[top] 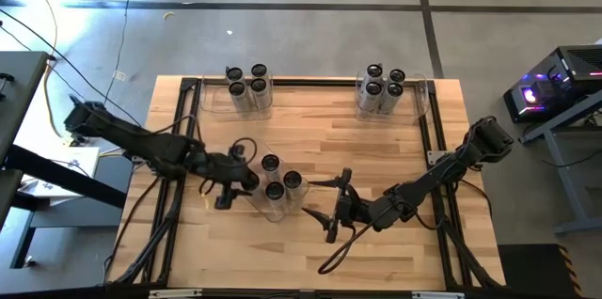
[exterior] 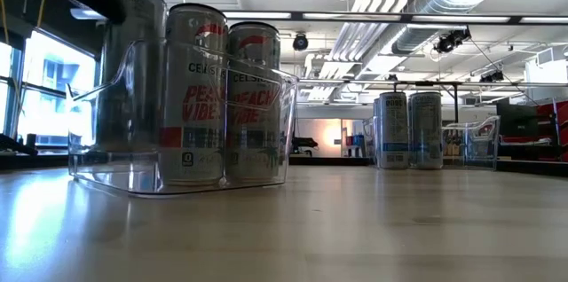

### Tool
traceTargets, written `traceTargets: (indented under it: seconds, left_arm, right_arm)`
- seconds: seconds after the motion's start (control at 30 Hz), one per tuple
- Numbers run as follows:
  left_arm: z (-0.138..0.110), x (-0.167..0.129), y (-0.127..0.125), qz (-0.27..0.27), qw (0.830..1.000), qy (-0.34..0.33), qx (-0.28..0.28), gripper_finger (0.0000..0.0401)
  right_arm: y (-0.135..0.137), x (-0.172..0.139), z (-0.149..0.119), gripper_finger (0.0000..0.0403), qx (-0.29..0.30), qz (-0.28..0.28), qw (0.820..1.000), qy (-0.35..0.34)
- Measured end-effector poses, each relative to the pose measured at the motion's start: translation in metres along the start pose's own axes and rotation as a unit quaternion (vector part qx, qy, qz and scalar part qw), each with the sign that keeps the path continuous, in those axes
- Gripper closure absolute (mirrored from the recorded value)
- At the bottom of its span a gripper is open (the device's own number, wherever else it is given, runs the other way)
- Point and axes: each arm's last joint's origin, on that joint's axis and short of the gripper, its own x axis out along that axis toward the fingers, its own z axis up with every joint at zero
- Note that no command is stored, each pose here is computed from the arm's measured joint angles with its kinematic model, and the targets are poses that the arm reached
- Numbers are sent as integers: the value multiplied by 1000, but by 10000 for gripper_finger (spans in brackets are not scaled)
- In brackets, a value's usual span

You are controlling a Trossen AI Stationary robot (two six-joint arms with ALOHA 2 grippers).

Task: Sort soda cans
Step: Adjust all the white-pink soda cans into the center transparent bin

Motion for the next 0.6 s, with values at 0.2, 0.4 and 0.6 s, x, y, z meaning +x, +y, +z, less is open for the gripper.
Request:
traceTargets:
  seconds: [0.2, 0.4, 0.6]
  left_arm:
    - [4, 25, -4, 22, 999, 8, 40, 154]
    - [4, 40, -4, 47, 997, 23, 54, 139]
    - [4, 32, -3, 39, 997, 30, 55, 105]
  right_arm:
    - [0, 0, 0, 96, 0, 0, 1000, 0]
    - [0, 0, 0, 96, 0, 0, 1000, 0]
    - [0, 0, 0, 96, 0, 4, 1000, -1]
